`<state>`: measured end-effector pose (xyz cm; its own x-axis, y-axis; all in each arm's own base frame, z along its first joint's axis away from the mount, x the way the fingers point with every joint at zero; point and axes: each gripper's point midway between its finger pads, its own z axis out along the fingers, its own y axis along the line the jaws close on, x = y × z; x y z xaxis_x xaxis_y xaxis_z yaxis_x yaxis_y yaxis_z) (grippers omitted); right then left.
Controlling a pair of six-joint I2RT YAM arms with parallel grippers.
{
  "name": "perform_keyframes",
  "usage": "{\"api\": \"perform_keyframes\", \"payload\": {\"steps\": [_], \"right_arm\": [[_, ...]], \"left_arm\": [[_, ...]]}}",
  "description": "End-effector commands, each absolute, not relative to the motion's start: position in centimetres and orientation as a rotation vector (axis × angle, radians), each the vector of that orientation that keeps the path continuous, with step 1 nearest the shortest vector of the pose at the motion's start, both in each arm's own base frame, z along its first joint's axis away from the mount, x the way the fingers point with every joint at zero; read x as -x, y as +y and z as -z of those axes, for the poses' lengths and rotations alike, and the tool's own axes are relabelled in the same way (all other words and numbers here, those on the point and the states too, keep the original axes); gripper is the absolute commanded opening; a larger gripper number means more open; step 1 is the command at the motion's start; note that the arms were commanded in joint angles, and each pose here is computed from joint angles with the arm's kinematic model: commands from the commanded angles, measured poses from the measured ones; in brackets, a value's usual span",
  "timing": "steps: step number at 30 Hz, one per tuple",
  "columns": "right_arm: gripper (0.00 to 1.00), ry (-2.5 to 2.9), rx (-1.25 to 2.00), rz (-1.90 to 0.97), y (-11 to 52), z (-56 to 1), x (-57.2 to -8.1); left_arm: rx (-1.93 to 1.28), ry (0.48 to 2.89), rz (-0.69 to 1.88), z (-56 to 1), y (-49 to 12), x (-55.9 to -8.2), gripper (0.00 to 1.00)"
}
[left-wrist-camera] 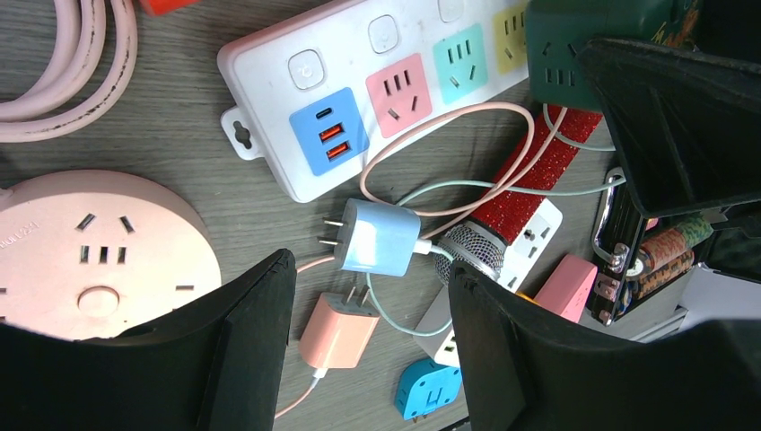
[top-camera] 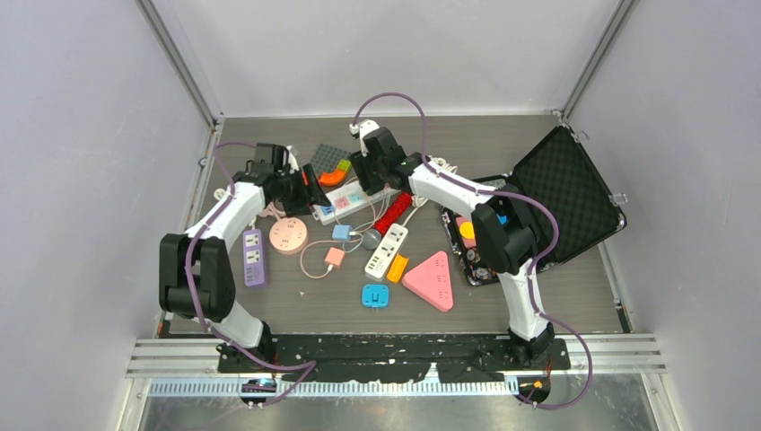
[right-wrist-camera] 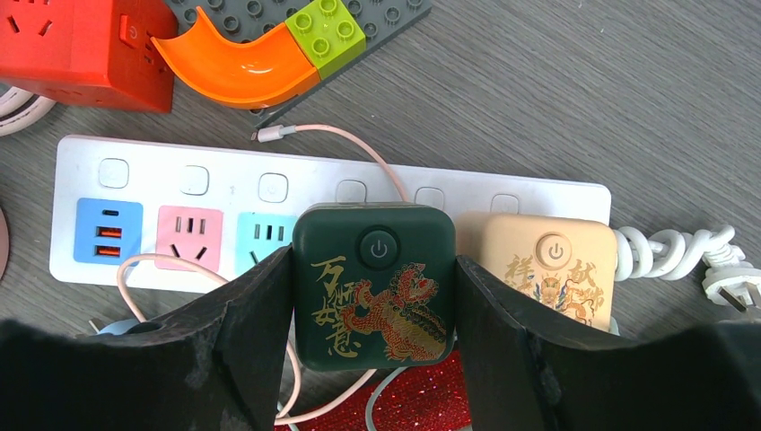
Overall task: Insert the plug
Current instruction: Insert the plug into the socket.
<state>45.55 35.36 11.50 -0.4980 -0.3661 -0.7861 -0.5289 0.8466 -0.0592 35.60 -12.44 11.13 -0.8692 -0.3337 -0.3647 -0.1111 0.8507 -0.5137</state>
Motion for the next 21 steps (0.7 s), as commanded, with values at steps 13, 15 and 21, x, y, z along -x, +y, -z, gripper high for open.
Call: {"api": "perform_keyframes", "payload": {"steps": [13, 15, 21], "right_arm": [[0.05, 1.996, 0.567, -0.329, 36.3, -20.0, -45.3], [0.05, 2.013, 0.581, -0.326, 36.5, -19.3, -45.3], [0.05, 2.054, 0.615, -0.344, 37.1, -17.3, -45.1]], "left_arm": [[0.322, 2.578, 0.652, -10.8, -11.9, -35.7, 0.62], [0.321, 2.579, 0.654, -10.8, -11.9, -35.8, 0.62], [0.322, 2.585, 0.651, -10.6, -11.9, -35.7, 0.62]]}}
